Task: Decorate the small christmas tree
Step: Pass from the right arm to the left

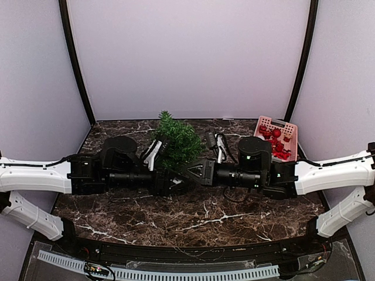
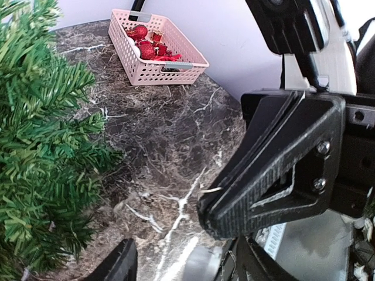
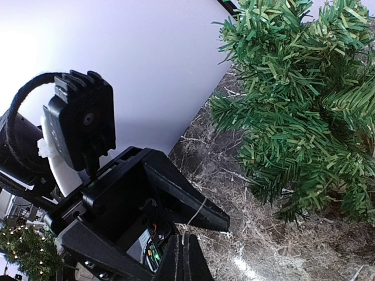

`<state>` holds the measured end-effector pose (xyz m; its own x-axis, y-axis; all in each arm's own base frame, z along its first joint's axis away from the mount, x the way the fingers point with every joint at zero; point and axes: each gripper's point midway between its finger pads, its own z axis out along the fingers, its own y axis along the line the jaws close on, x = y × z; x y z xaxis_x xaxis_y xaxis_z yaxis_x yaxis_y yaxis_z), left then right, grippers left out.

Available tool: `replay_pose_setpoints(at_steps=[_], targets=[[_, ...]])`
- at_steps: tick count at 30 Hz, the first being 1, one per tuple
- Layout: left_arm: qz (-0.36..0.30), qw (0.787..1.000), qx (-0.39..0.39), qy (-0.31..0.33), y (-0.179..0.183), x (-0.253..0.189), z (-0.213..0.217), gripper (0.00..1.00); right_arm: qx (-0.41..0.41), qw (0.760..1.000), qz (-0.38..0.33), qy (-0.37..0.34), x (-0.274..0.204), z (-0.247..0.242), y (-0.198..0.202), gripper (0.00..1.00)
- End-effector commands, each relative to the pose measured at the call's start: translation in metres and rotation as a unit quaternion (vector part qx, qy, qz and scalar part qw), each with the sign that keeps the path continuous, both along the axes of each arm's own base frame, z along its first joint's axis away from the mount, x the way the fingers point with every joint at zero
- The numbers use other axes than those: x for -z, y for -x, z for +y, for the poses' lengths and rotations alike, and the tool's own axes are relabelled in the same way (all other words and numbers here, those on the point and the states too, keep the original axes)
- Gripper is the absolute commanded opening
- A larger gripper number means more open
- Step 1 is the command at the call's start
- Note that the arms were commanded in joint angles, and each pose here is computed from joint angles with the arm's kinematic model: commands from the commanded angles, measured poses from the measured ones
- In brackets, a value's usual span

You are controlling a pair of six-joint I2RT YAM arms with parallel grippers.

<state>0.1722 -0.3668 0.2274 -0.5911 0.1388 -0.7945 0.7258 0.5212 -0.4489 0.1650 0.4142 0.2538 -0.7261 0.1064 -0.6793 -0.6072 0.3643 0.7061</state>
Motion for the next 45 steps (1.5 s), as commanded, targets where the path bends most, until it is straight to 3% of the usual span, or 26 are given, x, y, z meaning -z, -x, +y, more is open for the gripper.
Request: replay_pose_setpoints(at_steps=[1, 7, 17, 23, 30, 37, 40, 45], targets=[[-0.011, 1.000, 0.002, 0.006, -0.002, -0.010, -0.005, 0.56, -0.012, 0.999, -0.021, -0.031, -0.023, 0.008, 0.005, 0.00], [-0.010, 1.000, 0.001, 0.006, -0.001, -0.009, -0.003, 0.38, -0.006, 0.999, -0.021, -0.026, -0.020, 0.006, 0.003, 0.00], [-0.005, 1.000, 0.008, 0.010, 0.002, -0.010, -0.002, 0.17, 0.003, 1.000, -0.018, -0.016, -0.014, 0.006, 0.000, 0.00], [-0.002, 1.000, 0.011, 0.017, 0.007, -0.013, 0.002, 0.13, 0.006, 1.000, -0.016, -0.012, -0.011, 0.004, -0.001, 0.01], [-0.004, 1.000, -0.019, 0.007, 0.002, -0.016, 0.015, 0.11, 0.014, 1.000, -0.021, -0.006, -0.013, -0.002, -0.001, 0.23], [0.000, 0.999, -0.044, -0.022, -0.007, -0.026, 0.043, 0.11, 0.068, 0.997, -0.027, 0.037, 0.011, -0.030, -0.011, 0.72], [0.008, 0.998, -0.056, -0.036, -0.011, -0.025, 0.057, 0.11, 0.083, 0.995, -0.016, 0.057, 0.031, -0.035, -0.013, 0.77], [0.019, 0.997, -0.059, -0.039, -0.012, -0.023, 0.066, 0.11, 0.087, 0.994, -0.008, 0.059, 0.046, -0.016, -0.015, 0.72]])
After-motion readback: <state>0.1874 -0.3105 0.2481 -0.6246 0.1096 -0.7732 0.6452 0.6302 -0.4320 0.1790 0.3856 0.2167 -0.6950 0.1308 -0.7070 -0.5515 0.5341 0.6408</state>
